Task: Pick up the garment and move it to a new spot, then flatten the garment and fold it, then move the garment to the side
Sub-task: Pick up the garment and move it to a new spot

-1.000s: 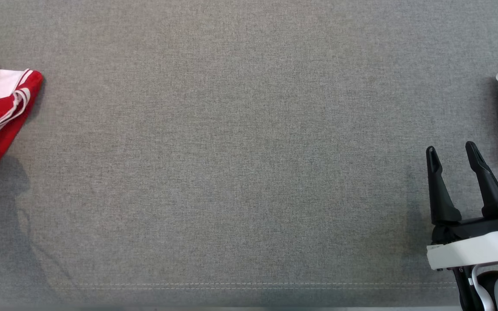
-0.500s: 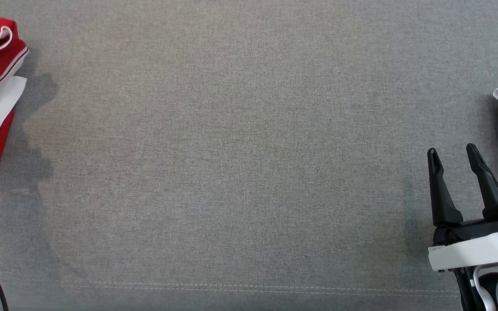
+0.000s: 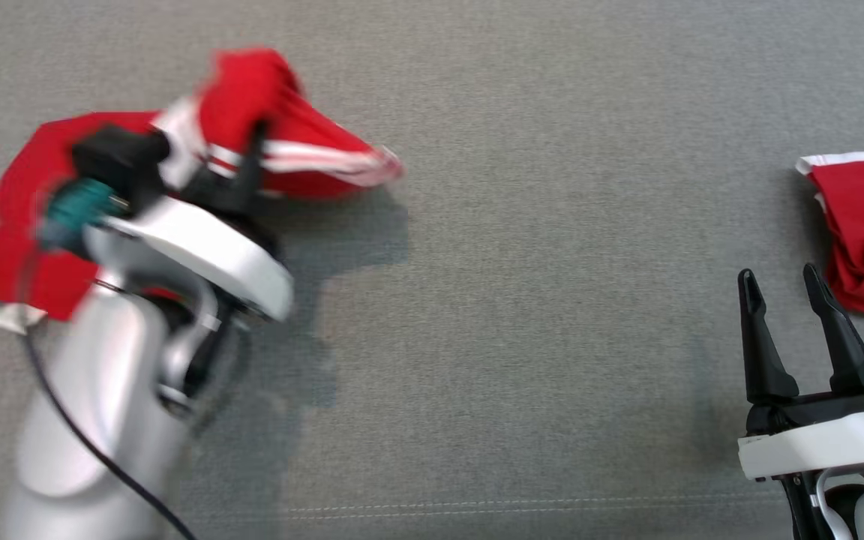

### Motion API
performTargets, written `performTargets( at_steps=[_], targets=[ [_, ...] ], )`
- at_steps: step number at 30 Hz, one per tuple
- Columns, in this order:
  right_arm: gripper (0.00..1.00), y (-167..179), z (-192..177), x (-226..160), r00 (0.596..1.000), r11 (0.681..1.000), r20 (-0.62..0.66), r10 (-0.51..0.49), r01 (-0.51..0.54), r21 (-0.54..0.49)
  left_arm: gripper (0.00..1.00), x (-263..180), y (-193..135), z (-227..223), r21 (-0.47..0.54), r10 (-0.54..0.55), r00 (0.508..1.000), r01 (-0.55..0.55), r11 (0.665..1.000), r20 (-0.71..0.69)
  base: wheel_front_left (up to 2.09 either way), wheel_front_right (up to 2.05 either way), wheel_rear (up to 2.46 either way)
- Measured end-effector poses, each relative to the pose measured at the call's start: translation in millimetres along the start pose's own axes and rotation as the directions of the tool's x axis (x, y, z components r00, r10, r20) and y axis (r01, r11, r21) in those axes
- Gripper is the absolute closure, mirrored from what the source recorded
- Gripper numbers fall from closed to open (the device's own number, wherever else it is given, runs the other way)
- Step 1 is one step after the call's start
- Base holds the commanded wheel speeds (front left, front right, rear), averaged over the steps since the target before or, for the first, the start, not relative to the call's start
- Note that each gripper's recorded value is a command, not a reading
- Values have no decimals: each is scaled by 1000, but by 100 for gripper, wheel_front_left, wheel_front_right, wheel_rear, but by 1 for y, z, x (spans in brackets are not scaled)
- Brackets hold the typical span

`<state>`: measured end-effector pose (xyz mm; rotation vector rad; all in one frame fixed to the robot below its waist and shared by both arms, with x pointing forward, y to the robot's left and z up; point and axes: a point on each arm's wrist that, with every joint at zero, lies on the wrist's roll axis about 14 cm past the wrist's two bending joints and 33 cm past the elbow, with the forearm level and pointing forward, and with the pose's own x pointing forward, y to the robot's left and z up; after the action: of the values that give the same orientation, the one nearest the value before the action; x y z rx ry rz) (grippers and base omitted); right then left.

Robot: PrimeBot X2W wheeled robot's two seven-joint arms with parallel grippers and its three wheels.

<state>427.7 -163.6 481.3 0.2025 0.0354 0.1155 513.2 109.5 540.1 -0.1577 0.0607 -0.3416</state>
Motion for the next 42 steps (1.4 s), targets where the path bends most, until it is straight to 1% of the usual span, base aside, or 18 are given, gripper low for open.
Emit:
performTargets(
  at_steps=[4,5,6,7,11,15,20,21,22,23,24,27,29,32,34,35,38,42],
  targets=[
    [0,-15,5,-10,999,999,14,-48,48,-7,100,4,-73,-37,-127,-166,983,156,980,-73,0,0,0],
    [0,-15,5,-10,999,999,14,-48,48,-7,100,4,-73,-37,-127,-166,983,156,980,-73,0,0,0],
    [0,-22,5,-16,997,997,12,-76,77,-7,100,5,-113,-53,-167,-268,957,248,954,-113,0,0,0],
    [0,-22,5,-16,997,997,12,-76,77,-7,100,5,-113,-53,-167,-268,957,248,954,-113,0,0,0],
    [0,-37,7,-30,991,991,19,-132,132,1,100,2,-177,-83,-220,-438,880,397,891,-185,0,0,0],
    [0,-55,8,-46,980,980,23,-198,198,2,100,6,-221,-96,-221,-551,805,508,832,-219,0,0,0],
    [0,-76,7,-67,959,959,21,-283,282,9,100,9,-256,-116,-250,-632,730,581,774,-259,0,0,0],
    [0,-80,5,-71,955,955,15,-297,297,10,76,9,-260,-123,-263,-640,718,584,768,-275,0,0,0],
    [0,-82,5,-74,951,951,16,-308,308,10,76,8,-264,-131,-273,-645,705,585,764,-294,0,0,0],
    [0,-84,5,-76,949,949,15,-316,316,9,9,6,-267,-139,-275,-651,691,590,759,-314,0,0,0],
    [0,-86,6,-77,946,947,17,-323,322,8,0,4,-270,-145,-276,-658,677,598,753,-330,0,0,0],
    [0,-90,4,-79,941,941,18,-337,337,8,0,0,-280,-145,-285,-687,650,626,726,-324,0,0,0],
    [0,-91,3,-77,942,942,17,-336,336,10,0,1,-284,-131,-276,-705,648,648,710,-288,0,0,0],
    [0,-85,2,-70,949,949,19,-314,313,19,0,4,-284,-101,-251,-716,668,672,697,-200,0,0,0],
    [0,-81,1,-64,955,955,22,-297,296,23,0,8,-275,-80,-213,-706,693,676,706,-143,0,0,0],
    [0,-78,1,-61,958,958,24,-285,285,23,0,11,-264,-71,-177,-686,717,665,726,-123,0,0,0],
    [0,-70,3,-50,967,968,34,-252,251,21,0,23,-220,-42,-83,-584,810,579,811,-57,0,0,0],
    [0,-57,12,-33,978,980,67,-197,197,15,0,26,-139,-10,-6,-360,933,360,933,33,0,0,0]
  ],
)
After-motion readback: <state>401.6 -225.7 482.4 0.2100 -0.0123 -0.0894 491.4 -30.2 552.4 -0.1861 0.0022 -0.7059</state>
